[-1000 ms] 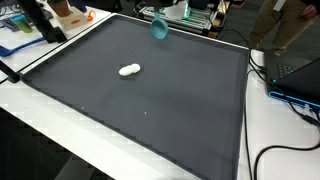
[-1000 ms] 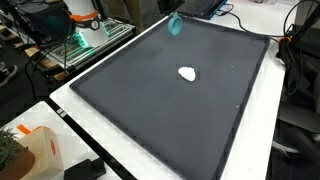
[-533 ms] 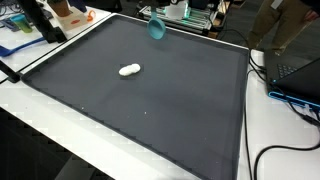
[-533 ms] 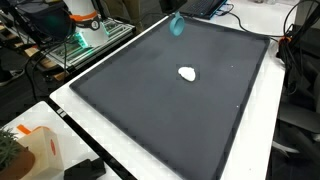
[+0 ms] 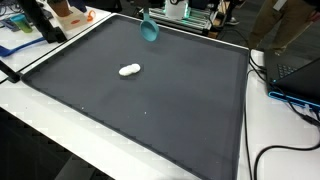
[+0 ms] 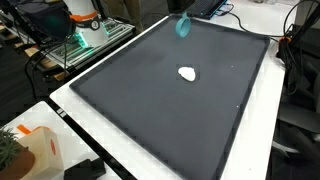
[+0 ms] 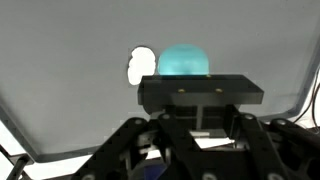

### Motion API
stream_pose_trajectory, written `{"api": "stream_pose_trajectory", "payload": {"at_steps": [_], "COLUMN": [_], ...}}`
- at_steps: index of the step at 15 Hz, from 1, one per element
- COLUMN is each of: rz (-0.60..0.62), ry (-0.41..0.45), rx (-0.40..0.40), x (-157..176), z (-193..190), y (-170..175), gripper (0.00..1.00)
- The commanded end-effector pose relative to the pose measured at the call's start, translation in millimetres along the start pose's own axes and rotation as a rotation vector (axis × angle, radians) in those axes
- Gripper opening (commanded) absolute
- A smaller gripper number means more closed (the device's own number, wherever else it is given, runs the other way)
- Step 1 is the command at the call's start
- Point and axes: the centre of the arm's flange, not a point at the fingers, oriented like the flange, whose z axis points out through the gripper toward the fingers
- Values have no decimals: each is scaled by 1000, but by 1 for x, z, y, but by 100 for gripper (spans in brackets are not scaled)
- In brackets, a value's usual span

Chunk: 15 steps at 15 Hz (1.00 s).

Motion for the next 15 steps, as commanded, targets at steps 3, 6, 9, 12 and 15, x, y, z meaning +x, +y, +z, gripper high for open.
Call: {"api": "stream_pose_trajectory", "payload": {"at_steps": [3, 6, 9, 12, 15], "rz": [19, 21, 43, 53, 57], "ry": [49, 50, -16, -22, -32], "rx": [-69, -136, -103, -80, -79], "x": [19, 33, 40, 32, 37], "z": [18, 36, 51, 55, 61], "y": [14, 32, 42, 43, 43], "gripper": [21, 21, 21, 46, 21]}}
